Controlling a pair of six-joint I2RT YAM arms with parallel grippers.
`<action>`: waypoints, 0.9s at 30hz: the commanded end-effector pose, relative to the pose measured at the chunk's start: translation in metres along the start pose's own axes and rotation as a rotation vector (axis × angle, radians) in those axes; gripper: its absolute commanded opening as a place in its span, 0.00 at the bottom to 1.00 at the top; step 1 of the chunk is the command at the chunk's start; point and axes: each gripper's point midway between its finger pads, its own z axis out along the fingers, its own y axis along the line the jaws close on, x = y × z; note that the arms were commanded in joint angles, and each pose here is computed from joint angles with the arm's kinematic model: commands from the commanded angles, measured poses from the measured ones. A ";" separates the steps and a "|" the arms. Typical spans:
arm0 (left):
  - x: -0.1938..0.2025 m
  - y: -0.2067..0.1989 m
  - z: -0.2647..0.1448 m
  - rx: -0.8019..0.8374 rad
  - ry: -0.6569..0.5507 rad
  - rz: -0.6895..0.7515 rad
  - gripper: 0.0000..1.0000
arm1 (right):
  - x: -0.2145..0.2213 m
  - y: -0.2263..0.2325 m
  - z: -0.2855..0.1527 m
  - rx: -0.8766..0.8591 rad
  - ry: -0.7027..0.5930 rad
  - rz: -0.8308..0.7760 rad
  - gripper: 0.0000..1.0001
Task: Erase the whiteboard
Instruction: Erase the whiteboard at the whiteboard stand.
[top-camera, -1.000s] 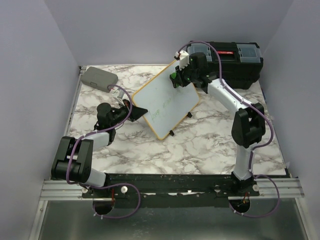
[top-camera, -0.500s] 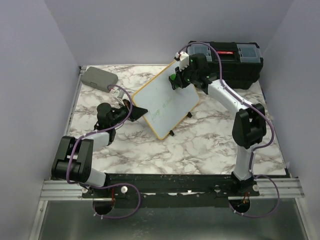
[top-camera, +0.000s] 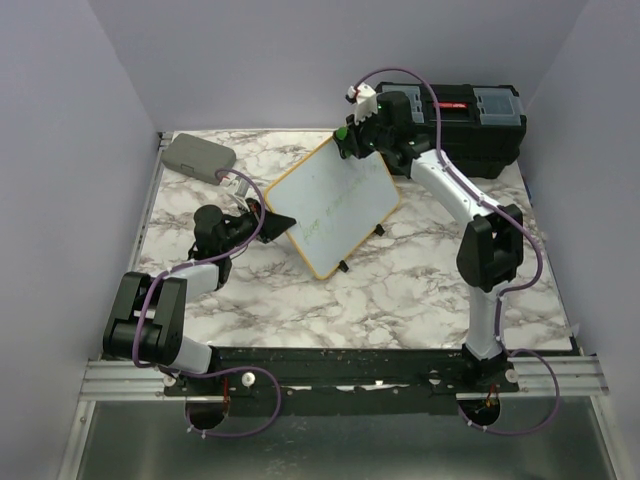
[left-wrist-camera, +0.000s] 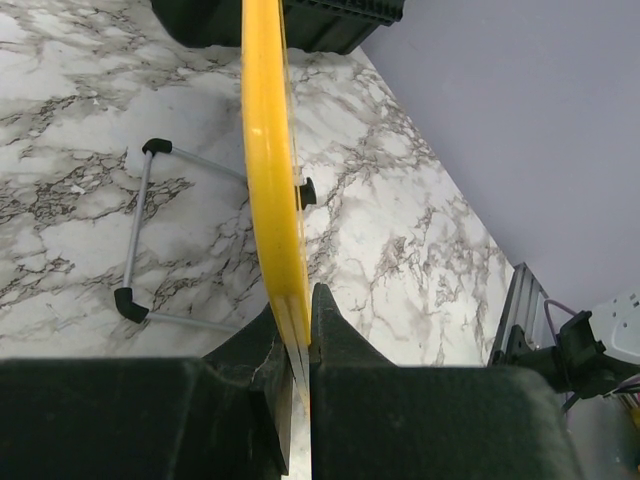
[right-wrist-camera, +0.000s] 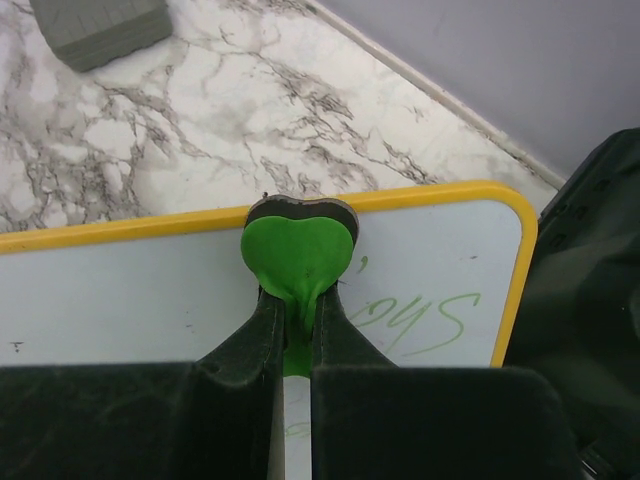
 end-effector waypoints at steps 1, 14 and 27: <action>0.016 -0.023 0.001 0.127 0.088 0.058 0.00 | 0.051 -0.020 0.004 0.069 0.123 -0.006 0.01; 0.015 -0.022 0.002 0.128 0.085 0.059 0.00 | 0.110 0.045 -0.009 -0.246 0.221 0.005 0.01; 0.016 -0.023 0.001 0.130 0.089 0.062 0.00 | 0.034 0.017 0.010 -0.090 0.070 0.057 0.01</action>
